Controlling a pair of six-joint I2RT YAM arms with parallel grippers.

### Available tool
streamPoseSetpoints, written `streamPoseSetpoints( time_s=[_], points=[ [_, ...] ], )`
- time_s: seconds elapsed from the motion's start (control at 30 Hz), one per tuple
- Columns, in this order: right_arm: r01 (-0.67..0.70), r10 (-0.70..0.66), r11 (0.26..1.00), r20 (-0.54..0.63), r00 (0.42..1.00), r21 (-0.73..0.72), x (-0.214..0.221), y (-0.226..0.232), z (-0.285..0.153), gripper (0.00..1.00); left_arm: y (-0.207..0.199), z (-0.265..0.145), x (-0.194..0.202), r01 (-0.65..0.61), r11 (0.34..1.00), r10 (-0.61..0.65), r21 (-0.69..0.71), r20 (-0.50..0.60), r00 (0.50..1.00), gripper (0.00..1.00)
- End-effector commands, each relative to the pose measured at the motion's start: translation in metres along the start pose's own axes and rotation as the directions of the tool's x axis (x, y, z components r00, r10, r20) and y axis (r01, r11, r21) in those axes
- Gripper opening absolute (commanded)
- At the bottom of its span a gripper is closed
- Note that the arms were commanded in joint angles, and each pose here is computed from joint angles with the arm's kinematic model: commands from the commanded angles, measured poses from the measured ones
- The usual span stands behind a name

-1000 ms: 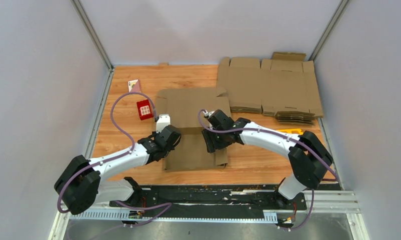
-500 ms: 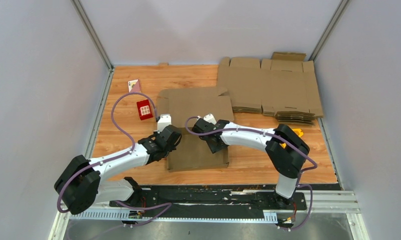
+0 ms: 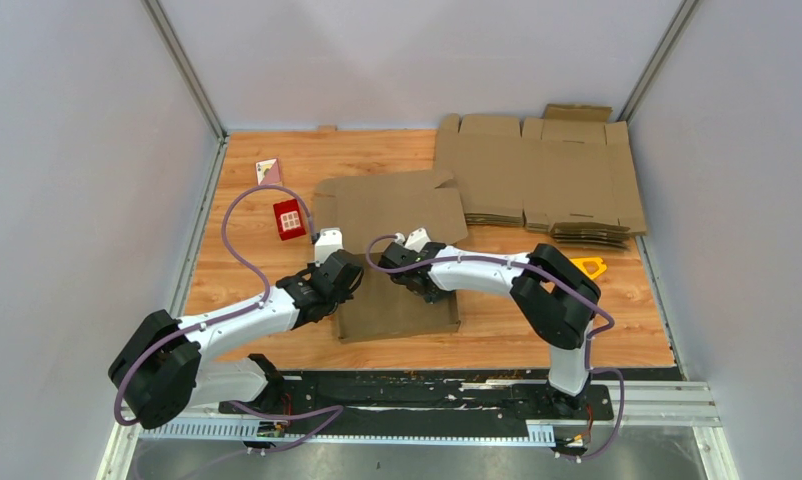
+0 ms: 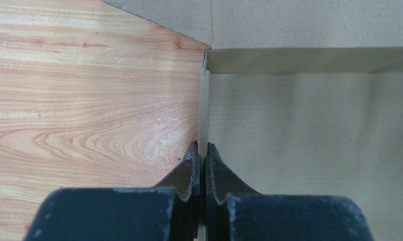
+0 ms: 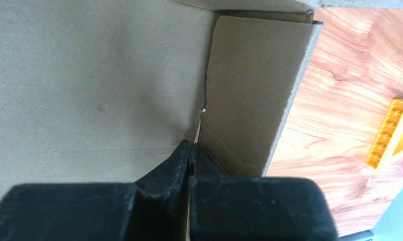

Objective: Fold the paper box

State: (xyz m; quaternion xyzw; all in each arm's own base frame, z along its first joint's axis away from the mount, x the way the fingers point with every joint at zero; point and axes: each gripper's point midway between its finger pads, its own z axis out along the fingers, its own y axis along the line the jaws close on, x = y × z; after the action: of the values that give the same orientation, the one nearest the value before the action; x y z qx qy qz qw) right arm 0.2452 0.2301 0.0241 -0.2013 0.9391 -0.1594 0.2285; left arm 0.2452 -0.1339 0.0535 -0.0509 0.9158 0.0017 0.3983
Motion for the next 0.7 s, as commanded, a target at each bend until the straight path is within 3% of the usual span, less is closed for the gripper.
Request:
streamPoseSetpoints(
  time_s=[0.0, 0.17, 0.27, 0.4, 0.5, 0.67],
  points=[
    [0.045, -0.049, 0.976, 0.012, 0.999, 0.214, -0.004, -0.039, -0.010, 0.01, 0.016, 0.000, -0.012, -0.014, 0.996, 0.018, -0.087, 0.043, 0.999, 0.00],
    [0.119, -0.110, 0.909, -0.046, 0.993, 0.400, 0.002, -0.059, -0.007, 0.00, 0.015, 0.000, -0.011, -0.016, 0.996, 0.019, -0.086, 0.041, 0.999, 0.00],
    [0.116, -0.108, 0.917, -0.043, 0.993, 0.382, 0.000, -0.054, -0.007, 0.00, 0.016, 0.000, -0.011, -0.015, 0.996, 0.019, -0.089, 0.041, 0.999, 0.00],
    [0.078, -0.081, 0.989, 0.016, 0.997, 0.125, -0.011, -0.018, -0.014, 0.07, 0.016, 0.000, -0.011, -0.015, 0.996, 0.018, -0.084, 0.040, 0.999, 0.00],
    [0.058, -0.049, 0.993, 0.086, 0.995, -0.103, -0.025, 0.010, -0.035, 0.16, 0.015, 0.000, -0.011, -0.016, 0.996, 0.019, -0.083, 0.039, 0.999, 0.00],
    [0.044, -0.010, 0.976, 0.159, 0.987, -0.212, -0.041, 0.012, -0.066, 0.26, 0.016, 0.000, -0.011, -0.017, 0.996, 0.020, -0.086, 0.039, 0.999, 0.00]
  ],
)
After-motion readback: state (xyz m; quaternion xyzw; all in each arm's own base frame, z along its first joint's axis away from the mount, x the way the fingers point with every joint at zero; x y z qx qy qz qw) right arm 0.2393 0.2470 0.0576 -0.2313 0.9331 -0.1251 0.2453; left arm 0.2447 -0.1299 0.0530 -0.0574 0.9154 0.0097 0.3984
